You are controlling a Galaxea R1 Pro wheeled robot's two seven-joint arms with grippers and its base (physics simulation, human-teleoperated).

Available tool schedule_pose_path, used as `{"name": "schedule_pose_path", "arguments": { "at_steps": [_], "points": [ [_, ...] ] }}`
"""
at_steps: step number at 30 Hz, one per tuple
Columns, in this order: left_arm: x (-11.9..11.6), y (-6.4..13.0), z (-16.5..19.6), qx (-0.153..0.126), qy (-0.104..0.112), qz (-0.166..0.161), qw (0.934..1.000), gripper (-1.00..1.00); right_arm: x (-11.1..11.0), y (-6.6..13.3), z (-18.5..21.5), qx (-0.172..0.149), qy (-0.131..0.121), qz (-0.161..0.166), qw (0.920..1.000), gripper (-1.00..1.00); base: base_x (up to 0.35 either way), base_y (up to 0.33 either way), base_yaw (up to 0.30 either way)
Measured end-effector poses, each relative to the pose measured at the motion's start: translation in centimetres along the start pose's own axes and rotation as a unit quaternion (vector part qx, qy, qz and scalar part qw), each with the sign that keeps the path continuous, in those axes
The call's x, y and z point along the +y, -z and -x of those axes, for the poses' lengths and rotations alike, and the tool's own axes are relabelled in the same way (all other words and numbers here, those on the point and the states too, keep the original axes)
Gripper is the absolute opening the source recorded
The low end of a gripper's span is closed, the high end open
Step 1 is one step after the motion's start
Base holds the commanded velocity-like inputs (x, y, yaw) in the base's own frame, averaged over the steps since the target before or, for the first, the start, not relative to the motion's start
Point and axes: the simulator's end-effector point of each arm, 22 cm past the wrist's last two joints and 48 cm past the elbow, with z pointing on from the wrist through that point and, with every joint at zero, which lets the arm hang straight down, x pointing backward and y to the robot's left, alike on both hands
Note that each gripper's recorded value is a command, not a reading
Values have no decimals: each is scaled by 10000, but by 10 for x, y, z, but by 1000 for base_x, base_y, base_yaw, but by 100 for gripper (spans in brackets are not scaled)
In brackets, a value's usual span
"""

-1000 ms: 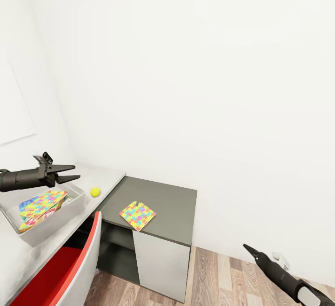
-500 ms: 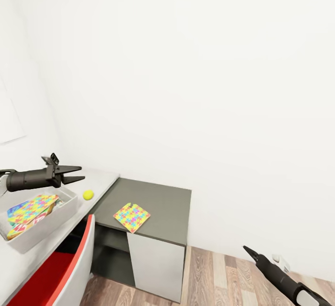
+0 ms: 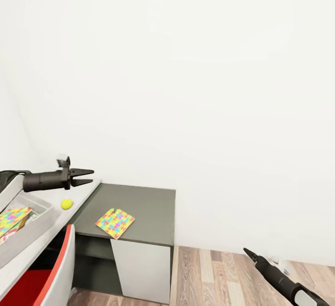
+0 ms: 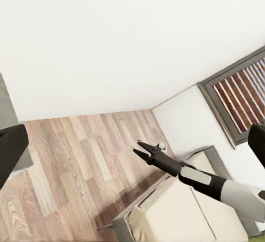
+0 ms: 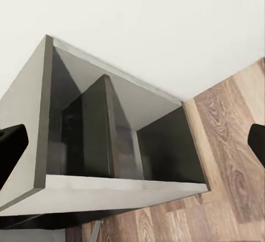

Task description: Put all the toys in the child's room - the three board games (two on the bed and one on the table), the two jigsaw puzzles on the table, and the tennis ball on the table - inside the toy box on the table in the child's room.

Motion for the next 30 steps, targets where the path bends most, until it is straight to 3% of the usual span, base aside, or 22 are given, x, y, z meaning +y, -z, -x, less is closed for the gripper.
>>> {"name": "schedule_pose_path", "arguments": {
  "at_steps": [9, 14, 18, 26, 30],
  "points": [
    [28, -27, -6, 57, 17, 633, 9980, 100, -12, -8, -12, 65, -29, -500, 9987, 100, 0, 0, -256],
    [58, -49, -13, 123, 50, 1358, 9906, 100, -8, -15, -26, 149, -93, -635, 9978, 100, 0, 0, -164],
    [82, -58, -19, 169, 75, 1933, 9810, 100, -3, -20, -15, 58, 3, -691, 9976, 100, 0, 0, -45],
    [124, -51, -22, 142, 94, 2888, 9572, 100, 7, -27, -6, -5, 101, -680, 9976, 100, 0, 0, -7],
    [150, -40, -19, -52, 67, 3323, 9431, 100, 11, -29, -12, 57, 142, -675, 9976, 100, 0, 0, 0]
  ]
}}
